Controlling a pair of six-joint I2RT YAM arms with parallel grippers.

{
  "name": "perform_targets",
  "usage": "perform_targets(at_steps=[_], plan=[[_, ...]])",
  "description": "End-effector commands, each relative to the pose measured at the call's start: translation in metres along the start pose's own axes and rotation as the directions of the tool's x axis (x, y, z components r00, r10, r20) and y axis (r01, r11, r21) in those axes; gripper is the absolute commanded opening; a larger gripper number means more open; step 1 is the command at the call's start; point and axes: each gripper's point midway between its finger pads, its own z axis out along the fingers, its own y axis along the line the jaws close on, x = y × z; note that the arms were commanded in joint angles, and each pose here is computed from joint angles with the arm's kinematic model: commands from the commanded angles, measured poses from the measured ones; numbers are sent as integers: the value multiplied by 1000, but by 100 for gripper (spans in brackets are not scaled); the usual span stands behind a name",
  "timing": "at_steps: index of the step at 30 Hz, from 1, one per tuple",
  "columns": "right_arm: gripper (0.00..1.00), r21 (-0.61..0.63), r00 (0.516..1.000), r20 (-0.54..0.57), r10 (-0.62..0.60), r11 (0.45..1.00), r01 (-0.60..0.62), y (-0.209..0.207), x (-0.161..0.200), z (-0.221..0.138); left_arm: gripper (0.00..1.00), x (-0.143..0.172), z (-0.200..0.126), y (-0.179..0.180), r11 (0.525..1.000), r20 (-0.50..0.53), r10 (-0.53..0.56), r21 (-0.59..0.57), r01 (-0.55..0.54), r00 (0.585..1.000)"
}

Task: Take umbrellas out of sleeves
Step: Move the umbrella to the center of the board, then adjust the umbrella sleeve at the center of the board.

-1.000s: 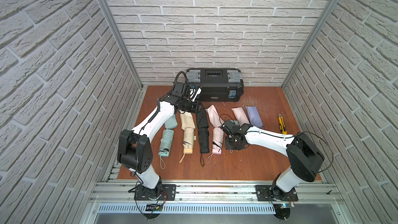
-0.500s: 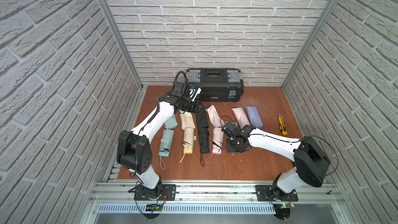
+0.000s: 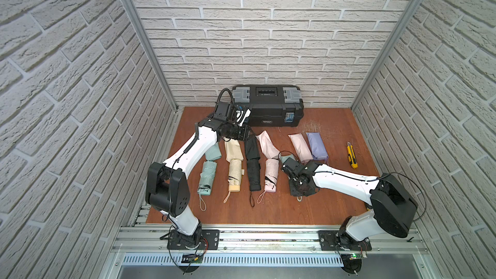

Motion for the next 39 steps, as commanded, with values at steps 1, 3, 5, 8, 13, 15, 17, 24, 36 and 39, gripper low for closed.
perform_targets(at_steps=[1, 3, 5, 8, 13, 15, 17, 24, 36, 39], plan=[[60, -62, 993, 115, -30, 997, 38, 8, -25, -44, 40, -11, -13, -6, 999, 40, 38, -2, -38, 998], [66, -108, 983, 178, -40, 992, 60, 15, -41, -70, 40, -11, -13, -6, 999, 40, 39, -2, -39, 998], [65, -138, 974, 224, -21, 989, 53, 18, -58, -86, 40, -12, -14, -7, 999, 42, 40, 0, -40, 998], [60, -218, 974, 222, 55, 976, -6, 20, -92, -85, 40, -12, -15, -8, 999, 46, 40, 1, -40, 998], [9, -207, 982, 183, 47, 978, -9, 31, -154, -71, 40, -10, -13, -6, 999, 39, 39, -4, -39, 998], [7, -188, 983, 178, 34, 982, 0, 37, -175, -63, 40, -10, -12, -5, 999, 37, 37, -5, -37, 999], [8, -159, 984, 178, 30, 987, -2, 37, -190, -50, 40, -10, -12, -4, 999, 36, 38, -6, -37, 999], [3, -36, 993, 119, 9, 999, -5, 27, -213, -2, 40, -8, -9, -3, 999, 28, 34, -6, -34, 999], [5, -4, 998, 31, -52, 999, 52, 32, -206, 39, 40, -9, -8, -3, 1000, 25, 30, -1, -30, 999], [6, -65, 998, 8, -62, 996, 62, 45, -204, 46, 41, -8, -8, -3, 1000, 24, 30, -2, -30, 999]])
